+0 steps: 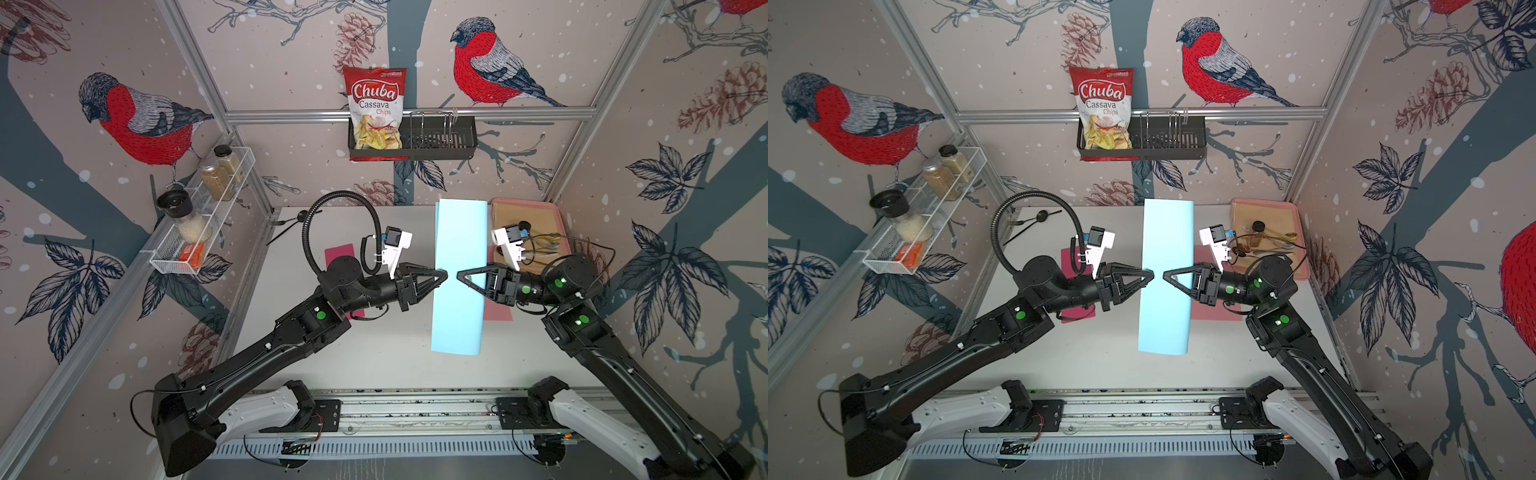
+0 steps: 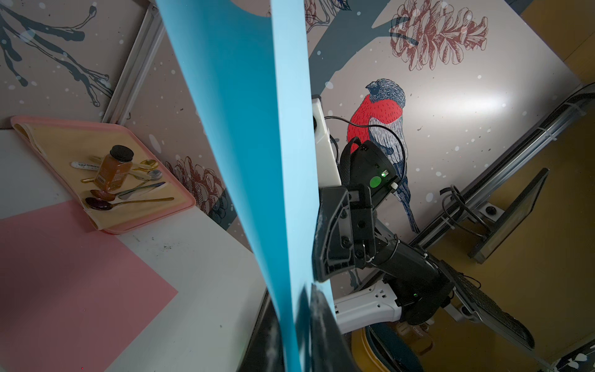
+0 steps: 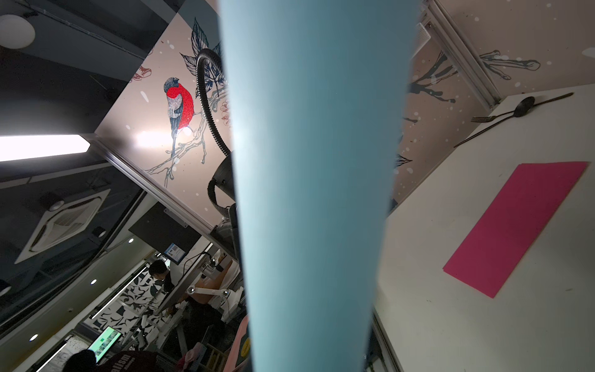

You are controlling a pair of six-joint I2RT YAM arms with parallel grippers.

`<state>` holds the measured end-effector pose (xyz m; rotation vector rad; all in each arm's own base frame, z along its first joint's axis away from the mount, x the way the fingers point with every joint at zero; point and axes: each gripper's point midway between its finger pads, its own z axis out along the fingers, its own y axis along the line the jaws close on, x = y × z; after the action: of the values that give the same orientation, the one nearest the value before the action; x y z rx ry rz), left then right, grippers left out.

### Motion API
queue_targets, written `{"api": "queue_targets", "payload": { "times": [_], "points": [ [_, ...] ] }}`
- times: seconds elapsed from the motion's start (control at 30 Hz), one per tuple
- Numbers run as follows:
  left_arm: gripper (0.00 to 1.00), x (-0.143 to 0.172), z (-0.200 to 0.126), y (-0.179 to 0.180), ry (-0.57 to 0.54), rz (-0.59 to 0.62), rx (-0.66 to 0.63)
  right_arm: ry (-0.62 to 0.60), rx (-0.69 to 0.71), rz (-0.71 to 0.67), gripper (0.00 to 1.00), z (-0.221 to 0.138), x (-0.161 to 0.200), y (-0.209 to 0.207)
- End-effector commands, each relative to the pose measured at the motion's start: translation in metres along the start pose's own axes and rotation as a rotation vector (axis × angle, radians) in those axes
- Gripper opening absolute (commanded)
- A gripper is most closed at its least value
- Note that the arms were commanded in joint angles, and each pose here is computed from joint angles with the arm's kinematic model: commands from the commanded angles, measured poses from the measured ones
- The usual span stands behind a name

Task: Fold the rectangular paper in half along the long edge
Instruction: Fold the paper.

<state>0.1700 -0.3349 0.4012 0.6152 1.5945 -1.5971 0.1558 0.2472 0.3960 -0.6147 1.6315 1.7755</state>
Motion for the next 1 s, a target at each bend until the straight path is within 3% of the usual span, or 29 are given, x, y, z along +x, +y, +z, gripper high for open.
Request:
{"api": "queue_targets", "payload": {
  "times": [0.0,0.07,0.17,0.33,0.5,0.63,0.77,0.97],
  "points": [
    [0.2,-0.009,-0.001,-0.013,-0.031,0.03,0.05,-0.006,-0.053,-0.025,0.21,0.001,-0.002,0.011],
    [0.16,-0.009,0.0,-0.013,-0.031,0.029,0.053,-0.006,-0.06,-0.021,0.21,0.002,-0.001,0.011],
    [0.0,-0.009,0.0,-0.014,-0.031,0.029,0.058,-0.011,-0.075,-0.025,0.21,0.002,-0.001,0.013],
    [0.0,-0.009,0.0,-0.014,-0.028,0.032,0.06,-0.01,-0.065,-0.024,0.25,0.003,-0.001,0.01],
    [0.0,-0.009,-0.001,-0.013,-0.026,0.038,0.049,0.018,0.015,-0.028,0.43,0.005,0.001,-0.002],
    [0.0,-0.006,0.0,-0.011,-0.015,0.046,0.03,0.046,0.075,-0.026,0.48,0.006,0.001,-0.01],
    [0.0,-0.005,0.001,-0.01,-0.012,0.054,0.02,0.062,0.091,-0.033,0.46,0.006,0.002,-0.011],
    [0.0,-0.004,0.003,-0.01,-0.007,0.061,0.009,0.073,0.107,-0.049,0.28,0.005,0.003,-0.01]
  ]
}}
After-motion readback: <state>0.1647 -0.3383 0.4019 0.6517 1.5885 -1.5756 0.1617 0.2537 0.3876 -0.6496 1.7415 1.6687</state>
